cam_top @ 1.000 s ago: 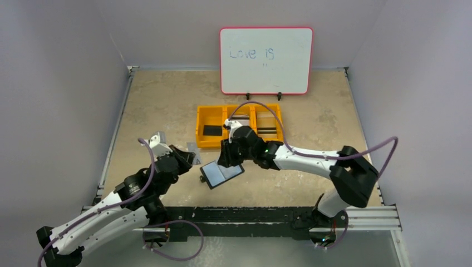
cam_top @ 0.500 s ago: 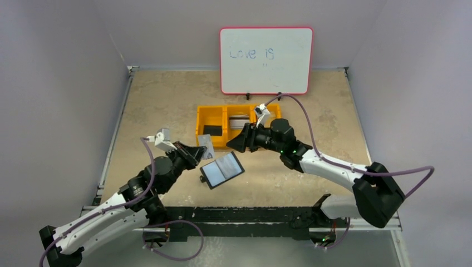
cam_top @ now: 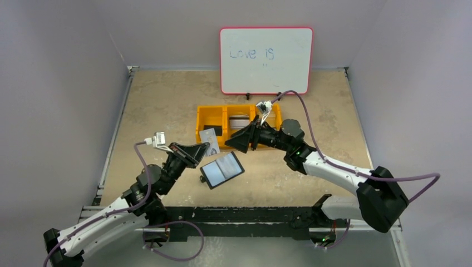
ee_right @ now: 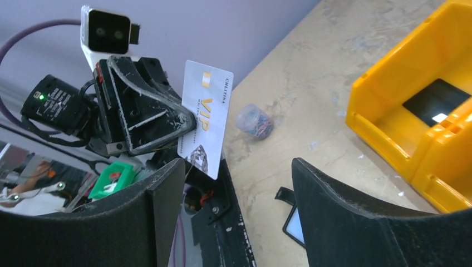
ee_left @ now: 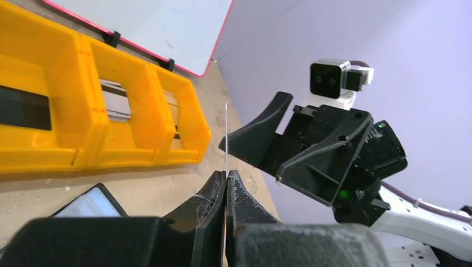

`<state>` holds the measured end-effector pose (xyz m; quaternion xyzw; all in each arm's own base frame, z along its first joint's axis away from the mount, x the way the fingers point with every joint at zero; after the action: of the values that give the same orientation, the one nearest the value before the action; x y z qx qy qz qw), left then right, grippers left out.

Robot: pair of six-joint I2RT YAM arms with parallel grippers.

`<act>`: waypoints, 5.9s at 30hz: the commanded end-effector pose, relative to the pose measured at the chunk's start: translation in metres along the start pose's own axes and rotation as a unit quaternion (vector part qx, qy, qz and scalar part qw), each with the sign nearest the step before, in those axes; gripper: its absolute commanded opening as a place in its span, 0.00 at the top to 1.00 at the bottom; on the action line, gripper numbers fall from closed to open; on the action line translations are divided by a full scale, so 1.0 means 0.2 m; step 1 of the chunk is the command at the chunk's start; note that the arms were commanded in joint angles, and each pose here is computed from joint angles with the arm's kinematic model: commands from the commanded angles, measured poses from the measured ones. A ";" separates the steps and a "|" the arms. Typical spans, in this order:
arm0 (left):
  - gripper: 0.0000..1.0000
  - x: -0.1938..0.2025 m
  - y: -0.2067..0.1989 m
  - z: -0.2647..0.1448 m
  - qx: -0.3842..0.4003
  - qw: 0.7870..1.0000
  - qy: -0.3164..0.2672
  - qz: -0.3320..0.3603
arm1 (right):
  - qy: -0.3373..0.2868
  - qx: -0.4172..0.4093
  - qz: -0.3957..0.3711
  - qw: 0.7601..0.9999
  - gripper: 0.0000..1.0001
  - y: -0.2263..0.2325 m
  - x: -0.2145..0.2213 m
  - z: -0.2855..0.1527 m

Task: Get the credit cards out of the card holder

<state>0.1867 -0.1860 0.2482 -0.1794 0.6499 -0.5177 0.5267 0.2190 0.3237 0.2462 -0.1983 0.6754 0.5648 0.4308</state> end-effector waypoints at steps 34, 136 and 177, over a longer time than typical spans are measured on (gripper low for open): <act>1.00 0.01 -0.24 0.05 0.089 0.996 0.022 0.000 | 0.007 -0.167 0.009 0.986 0.60 0.24 -0.09 0.10; 0.27 -0.15 0.48 -0.30 -0.299 0.953 -0.027 0.045 | 0.386 0.317 -0.593 0.631 0.98 -1.26 -0.01 0.25; 0.27 0.17 0.69 -0.26 -0.378 0.919 0.088 0.073 | 0.190 0.131 -0.203 0.952 0.69 -0.32 0.16 0.15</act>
<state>0.1736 -0.1191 0.1160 -0.2679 0.8490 -0.1835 0.4168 0.3239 0.3010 0.2006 -0.4231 0.7349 0.1064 0.5192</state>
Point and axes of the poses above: each gripper's point midway between its finger pads, its own z axis out along the fingers, its own y axis along the line the jaws close on, x = y × z, the point moved 1 cm from there along -z, back along the fingers, and after that the axes turned 6 degrees about -z, right-handed, at the moved point
